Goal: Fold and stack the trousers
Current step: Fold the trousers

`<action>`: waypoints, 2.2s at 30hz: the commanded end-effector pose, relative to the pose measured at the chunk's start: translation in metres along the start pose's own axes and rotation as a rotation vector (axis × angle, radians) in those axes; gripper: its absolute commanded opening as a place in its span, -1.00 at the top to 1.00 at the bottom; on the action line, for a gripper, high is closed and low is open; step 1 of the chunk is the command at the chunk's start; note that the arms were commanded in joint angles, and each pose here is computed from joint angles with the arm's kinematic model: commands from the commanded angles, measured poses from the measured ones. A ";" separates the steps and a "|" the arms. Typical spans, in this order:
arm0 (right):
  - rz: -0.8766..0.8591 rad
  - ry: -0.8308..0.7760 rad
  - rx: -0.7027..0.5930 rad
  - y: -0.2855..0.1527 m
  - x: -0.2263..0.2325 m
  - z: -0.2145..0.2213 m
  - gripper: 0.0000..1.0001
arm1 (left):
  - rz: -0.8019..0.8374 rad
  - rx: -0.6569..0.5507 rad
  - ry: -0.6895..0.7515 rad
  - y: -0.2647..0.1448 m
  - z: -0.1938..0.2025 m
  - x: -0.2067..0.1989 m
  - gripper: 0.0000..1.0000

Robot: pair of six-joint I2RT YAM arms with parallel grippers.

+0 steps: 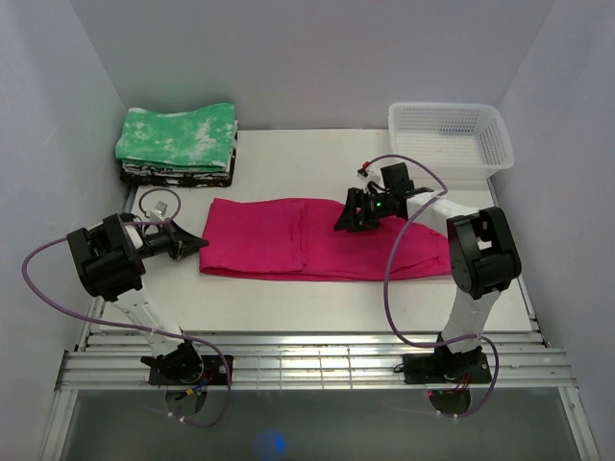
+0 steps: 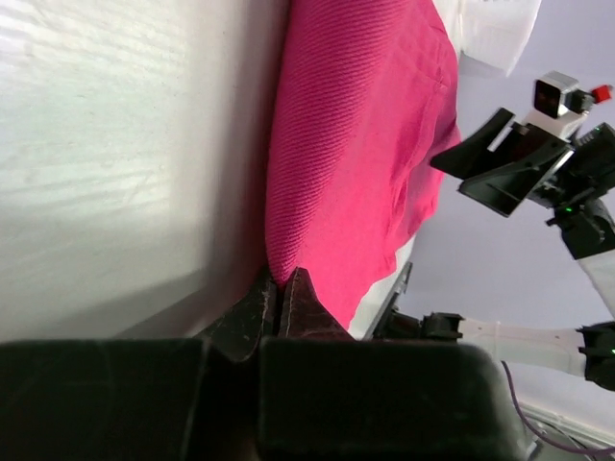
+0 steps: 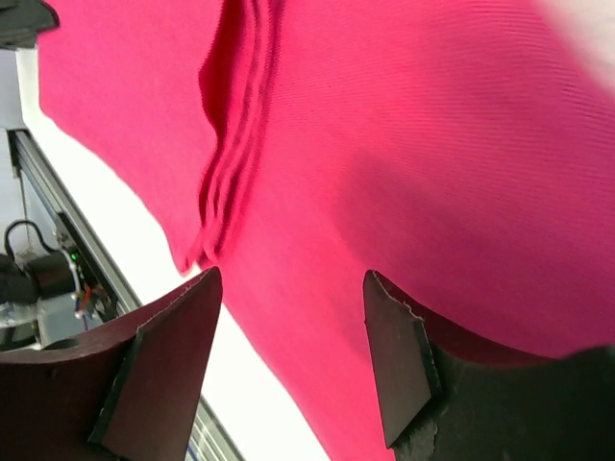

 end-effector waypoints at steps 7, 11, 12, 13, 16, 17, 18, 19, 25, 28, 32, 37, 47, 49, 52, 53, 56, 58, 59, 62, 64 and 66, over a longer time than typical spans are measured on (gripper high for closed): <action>-0.009 -0.218 -0.051 -0.090 -0.006 -0.028 -0.22 | -0.109 -0.103 0.297 -0.051 -0.038 -0.028 1.00; -0.110 -0.102 -0.035 -0.070 0.007 -0.034 -0.15 | -0.112 -0.067 0.246 -0.044 -0.030 -0.013 0.78; -0.135 -0.114 -0.066 -0.063 0.012 -0.041 -0.16 | -0.111 -0.064 0.226 -0.042 -0.027 -0.010 0.55; -0.164 -0.100 -0.044 -0.047 0.020 -0.038 -0.19 | -0.113 -0.064 0.221 -0.041 -0.025 -0.007 0.48; -0.213 -0.070 -0.083 -0.022 0.041 -0.045 -0.25 | -0.134 -0.064 0.209 -0.039 -0.022 -0.002 0.32; -0.228 -0.034 -0.057 -0.005 0.051 -0.039 -0.32 | -0.139 -0.060 0.202 -0.039 -0.020 0.001 0.26; -0.230 -0.034 -0.060 0.004 0.055 -0.038 -0.36 | -0.152 -0.060 0.202 -0.039 -0.021 0.002 0.19; -0.232 -0.046 -0.066 0.013 0.062 -0.041 -0.38 | -0.154 -0.057 0.198 -0.038 -0.020 0.004 0.06; -0.233 -0.043 0.039 0.077 0.080 -0.025 -0.40 | -0.156 -0.050 0.173 -0.036 -0.019 0.010 -0.23; -0.225 -0.058 0.060 0.099 0.088 -0.020 -0.40 | -0.155 -0.051 0.168 -0.035 -0.017 0.012 -0.33; -0.154 -0.039 0.080 0.122 0.085 -0.008 -0.42 | -0.151 -0.051 0.160 -0.034 -0.017 0.013 -0.37; -0.093 -0.018 0.086 0.133 0.083 0.002 -0.43 | -0.143 -0.059 0.159 -0.033 -0.018 0.014 -0.40; -0.138 -0.037 0.097 0.126 0.098 0.002 -0.07 | -0.134 -0.058 0.139 -0.031 -0.014 0.017 -0.40; -0.077 -0.026 0.060 0.114 0.097 -0.003 -0.13 | -0.132 -0.058 0.140 -0.031 -0.015 0.017 -0.41; -0.045 -0.012 0.066 0.111 0.090 0.000 -0.20 | -0.131 -0.063 0.143 -0.031 -0.015 0.016 -0.40; -0.050 -0.011 0.075 0.114 0.090 0.000 -0.19 | -0.129 -0.062 0.139 -0.031 -0.014 0.017 -0.40; -0.132 -0.008 0.115 0.126 0.091 0.000 -0.03 | -0.130 -0.060 0.131 -0.030 -0.013 0.019 -0.40; -0.181 -0.022 0.117 0.132 0.094 -0.002 0.07 | -0.132 -0.059 0.129 -0.030 -0.013 0.019 -0.41; -0.187 -0.020 0.119 0.132 0.094 -0.002 0.07 | -0.132 -0.060 0.132 -0.030 -0.013 0.019 -0.41; -0.205 -0.032 0.119 0.132 0.096 -0.004 0.25 | -0.135 -0.061 0.133 -0.030 -0.014 0.019 -0.43; -0.232 -0.048 0.118 0.129 0.101 -0.006 0.61 | -0.135 -0.062 0.136 -0.030 -0.016 0.019 -0.43; -0.250 -0.058 0.117 0.126 0.106 -0.007 0.83 | -0.135 -0.060 0.130 -0.029 -0.015 0.021 -0.44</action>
Point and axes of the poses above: each gripper's point midway between its finger pads, its own y axis out along the fingers, its own x axis along the line the jaws close on, z = x × y, the point moved 8 cm from there along -y, back along the fingers, and after that the axes turned 6 degrees about y, right-handed, at the moved point
